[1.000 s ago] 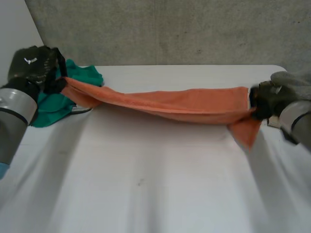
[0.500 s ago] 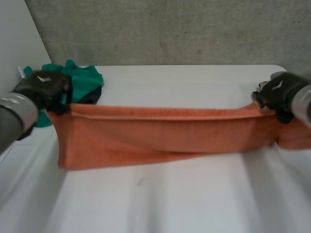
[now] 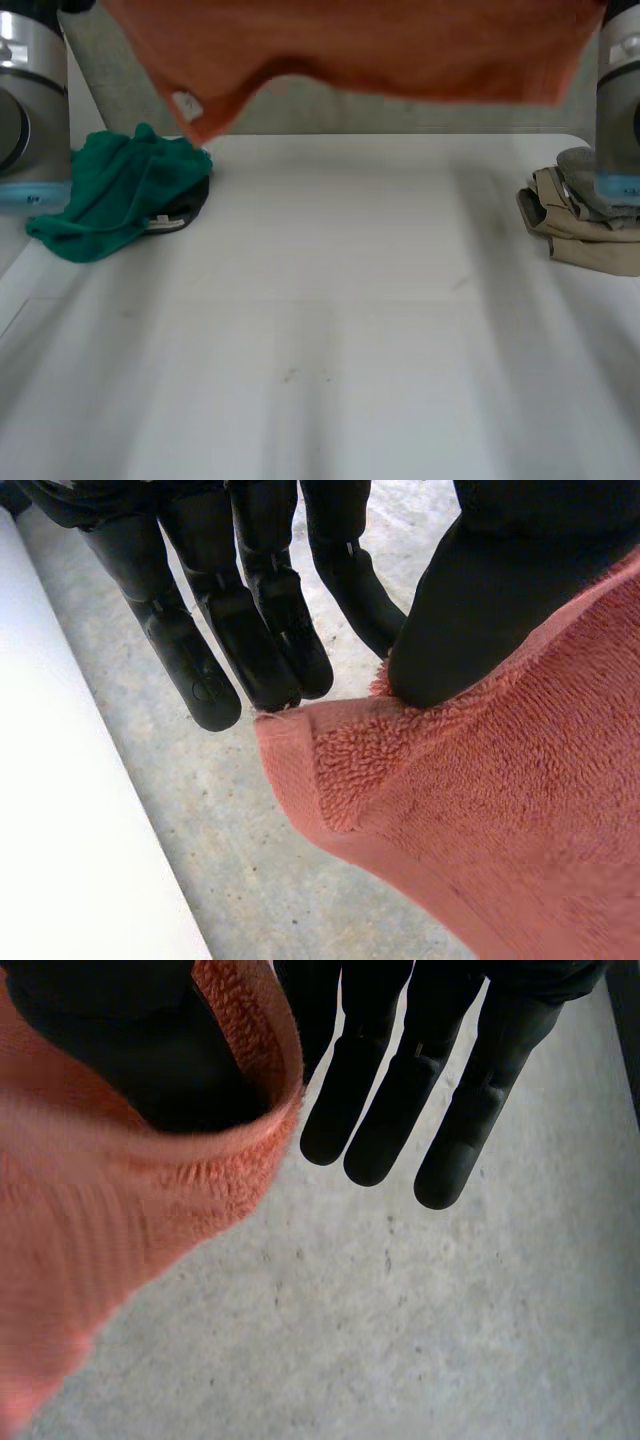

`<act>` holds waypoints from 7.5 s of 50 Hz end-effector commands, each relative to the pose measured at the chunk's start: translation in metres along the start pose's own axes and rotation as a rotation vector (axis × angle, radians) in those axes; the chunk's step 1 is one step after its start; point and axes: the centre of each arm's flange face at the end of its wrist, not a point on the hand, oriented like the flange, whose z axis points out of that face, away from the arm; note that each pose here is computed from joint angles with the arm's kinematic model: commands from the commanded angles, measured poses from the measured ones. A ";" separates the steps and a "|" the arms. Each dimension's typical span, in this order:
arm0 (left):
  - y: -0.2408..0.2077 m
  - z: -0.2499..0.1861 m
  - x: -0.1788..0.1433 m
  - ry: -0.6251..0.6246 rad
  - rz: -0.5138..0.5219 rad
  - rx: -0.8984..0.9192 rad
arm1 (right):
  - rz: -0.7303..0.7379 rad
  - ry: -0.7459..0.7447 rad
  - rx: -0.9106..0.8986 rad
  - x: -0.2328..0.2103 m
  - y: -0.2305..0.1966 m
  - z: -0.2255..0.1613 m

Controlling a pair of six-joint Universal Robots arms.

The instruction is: Fold the laundry.

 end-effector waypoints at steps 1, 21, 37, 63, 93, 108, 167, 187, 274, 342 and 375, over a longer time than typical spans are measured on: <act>0.043 -0.048 0.005 0.062 0.005 -0.201 | -0.001 -0.263 -0.117 -0.031 0.024 -0.044; 0.121 -0.138 0.019 0.214 -0.014 -0.544 | 0.369 -0.704 -0.715 -0.109 0.117 -0.166; 0.115 -0.139 0.002 0.187 -0.003 -0.592 | 0.609 -0.597 -1.085 -0.077 0.158 -0.181; -0.010 -0.138 -0.029 0.209 0.019 -0.631 | 0.102 -0.710 -0.750 0.039 0.050 -0.140; 0.096 -0.054 0.017 0.337 0.268 -0.478 | -0.121 -0.474 -0.544 -0.053 0.096 -0.062; 0.027 0.009 -0.008 0.028 0.135 0.026 | 0.086 0.059 -0.113 0.009 0.033 0.014; 0.134 -0.170 0.016 0.435 0.246 -0.918 | -0.169 -0.736 -0.576 -0.106 0.117 -0.167; 0.149 -0.128 0.048 0.281 0.247 -0.754 | -0.062 -0.557 -0.435 -0.174 0.157 -0.132; 0.091 -0.166 0.041 0.271 0.120 -0.713 | 0.272 -1.078 0.020 -0.215 -0.103 -0.287; 0.012 -0.186 0.112 0.465 -0.115 -0.557 | 0.710 -0.792 -0.671 -0.104 -0.004 -0.197; 0.023 -0.203 0.111 0.485 -0.105 -0.614 | 0.370 -0.906 -0.655 -0.117 0.099 -0.236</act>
